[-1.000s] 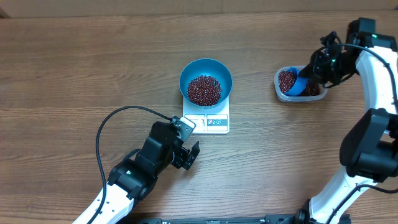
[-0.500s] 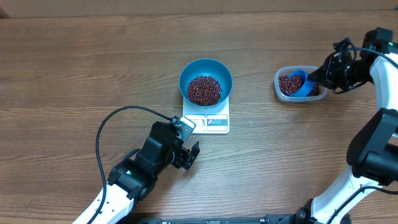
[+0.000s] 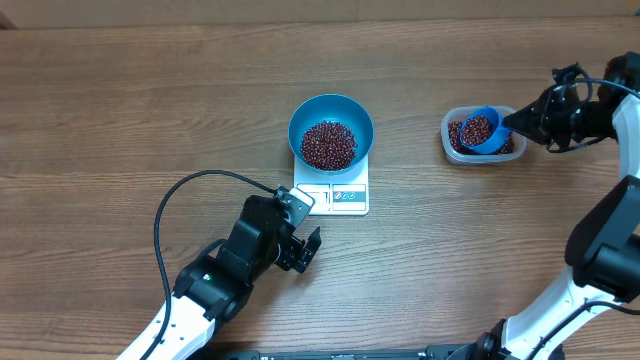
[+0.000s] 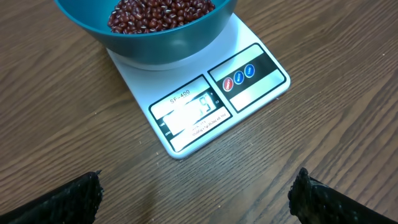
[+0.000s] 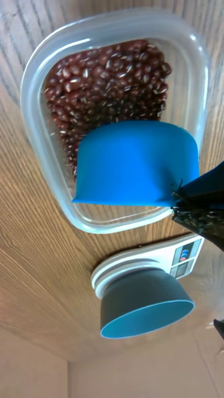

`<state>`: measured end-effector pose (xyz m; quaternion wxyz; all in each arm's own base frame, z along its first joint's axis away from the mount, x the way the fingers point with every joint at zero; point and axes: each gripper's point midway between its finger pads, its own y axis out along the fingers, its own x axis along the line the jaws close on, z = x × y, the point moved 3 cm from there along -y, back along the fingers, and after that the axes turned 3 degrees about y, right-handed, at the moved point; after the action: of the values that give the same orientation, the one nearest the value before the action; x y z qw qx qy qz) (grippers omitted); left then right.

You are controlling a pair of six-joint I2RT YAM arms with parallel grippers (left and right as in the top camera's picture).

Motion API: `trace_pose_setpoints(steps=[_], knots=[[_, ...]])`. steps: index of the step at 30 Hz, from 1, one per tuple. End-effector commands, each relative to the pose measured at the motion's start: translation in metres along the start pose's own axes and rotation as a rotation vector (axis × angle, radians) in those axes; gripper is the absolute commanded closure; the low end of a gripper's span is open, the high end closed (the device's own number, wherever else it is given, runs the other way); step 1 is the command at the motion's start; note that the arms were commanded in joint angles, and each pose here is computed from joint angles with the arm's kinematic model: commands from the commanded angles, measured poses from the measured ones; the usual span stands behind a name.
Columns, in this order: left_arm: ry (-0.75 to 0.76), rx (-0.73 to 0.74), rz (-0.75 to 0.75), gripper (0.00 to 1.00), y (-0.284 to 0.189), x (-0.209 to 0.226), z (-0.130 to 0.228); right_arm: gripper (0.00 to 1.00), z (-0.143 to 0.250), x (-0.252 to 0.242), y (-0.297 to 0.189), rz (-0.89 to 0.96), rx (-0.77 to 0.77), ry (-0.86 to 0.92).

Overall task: Scoop item into bowl and weigh 150g on scale
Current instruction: 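Drag the scoop through the beans toward the right to fill it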

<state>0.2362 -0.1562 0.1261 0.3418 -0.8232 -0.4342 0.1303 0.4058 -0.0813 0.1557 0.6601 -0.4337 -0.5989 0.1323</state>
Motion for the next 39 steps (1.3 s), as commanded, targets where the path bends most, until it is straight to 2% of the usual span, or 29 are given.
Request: trace_pose_setpoints(steps=[1,11,27,39], knots=[[0.012,-0.008,0.01,0.0,-0.001,-0.001,0.0,0.96,0.0,0.005,-0.01,-0.078,-0.016,-0.013],[0.012,-0.008,0.01,0.0,-0.001,-0.001,0.0,0.96,0.003,0.009,-0.026,-0.213,-0.034,-0.01],[0.012,-0.008,0.01,0.0,-0.001,-0.001,0.0,0.96,0.008,0.011,-0.027,-0.226,-0.012,0.009],[0.012,-0.008,0.01,0.01,-0.001,-0.001,0.0,0.96,0.009,0.026,-0.031,-0.327,-0.02,-0.022]])
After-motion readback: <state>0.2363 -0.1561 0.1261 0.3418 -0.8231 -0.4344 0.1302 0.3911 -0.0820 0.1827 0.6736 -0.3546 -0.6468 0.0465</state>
